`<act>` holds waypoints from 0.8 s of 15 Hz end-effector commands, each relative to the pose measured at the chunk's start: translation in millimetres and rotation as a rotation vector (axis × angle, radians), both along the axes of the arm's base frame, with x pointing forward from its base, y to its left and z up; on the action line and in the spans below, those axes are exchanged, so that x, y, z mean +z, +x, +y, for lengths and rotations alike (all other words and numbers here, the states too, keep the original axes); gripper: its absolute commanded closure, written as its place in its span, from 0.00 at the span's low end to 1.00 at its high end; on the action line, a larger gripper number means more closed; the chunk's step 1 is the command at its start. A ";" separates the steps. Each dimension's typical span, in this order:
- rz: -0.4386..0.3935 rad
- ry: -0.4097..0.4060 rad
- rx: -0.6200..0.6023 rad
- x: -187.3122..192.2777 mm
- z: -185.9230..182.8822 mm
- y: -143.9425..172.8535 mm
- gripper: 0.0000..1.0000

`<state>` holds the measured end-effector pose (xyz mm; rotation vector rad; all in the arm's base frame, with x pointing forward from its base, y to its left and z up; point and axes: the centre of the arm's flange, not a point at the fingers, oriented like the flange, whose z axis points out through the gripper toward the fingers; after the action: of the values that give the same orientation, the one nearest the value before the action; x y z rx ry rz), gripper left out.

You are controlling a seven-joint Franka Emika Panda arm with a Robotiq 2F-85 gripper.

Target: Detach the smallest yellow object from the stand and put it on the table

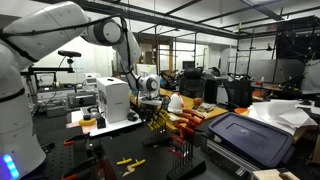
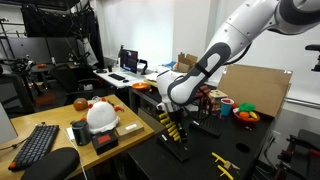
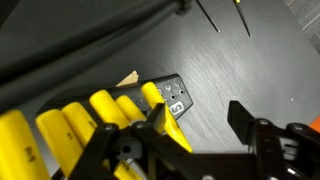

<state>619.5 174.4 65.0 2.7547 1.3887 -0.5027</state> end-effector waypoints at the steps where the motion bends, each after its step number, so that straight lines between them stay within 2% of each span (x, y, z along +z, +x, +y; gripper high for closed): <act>1: -0.012 0.004 0.024 -14.4 5.0 -1.5 0.63; 6: -0.047 -0.006 0.045 -13.5 4.0 1.5 0.99; 12: -0.057 -0.009 0.051 -10.7 10.7 0.9 0.99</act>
<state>628.2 174.4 71.2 2.7067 1.4112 -0.4480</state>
